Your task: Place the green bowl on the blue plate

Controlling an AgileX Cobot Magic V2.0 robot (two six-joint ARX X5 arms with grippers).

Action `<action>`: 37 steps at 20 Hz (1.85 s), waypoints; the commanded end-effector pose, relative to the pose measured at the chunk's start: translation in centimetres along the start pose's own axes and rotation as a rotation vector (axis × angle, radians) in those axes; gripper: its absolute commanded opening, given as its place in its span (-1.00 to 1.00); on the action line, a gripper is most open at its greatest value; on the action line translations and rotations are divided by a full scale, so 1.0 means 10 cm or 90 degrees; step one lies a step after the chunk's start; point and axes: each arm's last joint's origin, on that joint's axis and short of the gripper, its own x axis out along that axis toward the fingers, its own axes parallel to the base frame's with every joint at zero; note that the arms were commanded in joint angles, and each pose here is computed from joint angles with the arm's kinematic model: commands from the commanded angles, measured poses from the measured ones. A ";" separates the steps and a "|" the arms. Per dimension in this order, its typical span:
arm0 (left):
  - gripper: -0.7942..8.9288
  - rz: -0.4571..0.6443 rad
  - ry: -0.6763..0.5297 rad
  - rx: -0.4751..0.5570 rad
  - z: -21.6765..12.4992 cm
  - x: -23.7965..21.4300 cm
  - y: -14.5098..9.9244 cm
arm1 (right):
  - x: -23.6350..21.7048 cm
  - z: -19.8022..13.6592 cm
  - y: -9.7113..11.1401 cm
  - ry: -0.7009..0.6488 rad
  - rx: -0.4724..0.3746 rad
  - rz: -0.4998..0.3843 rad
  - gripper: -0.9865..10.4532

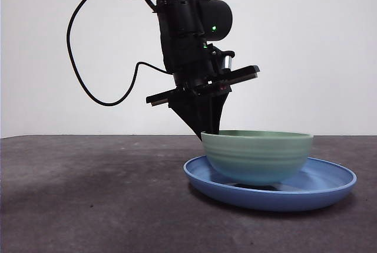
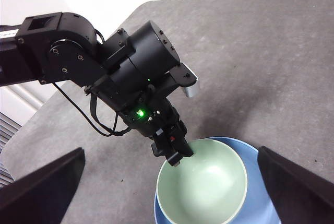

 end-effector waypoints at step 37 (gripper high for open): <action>0.38 0.029 -0.307 0.110 -1.43 -2.89 0.14 | -0.01 0.01 0.02 0.012 0.003 0.002 0.30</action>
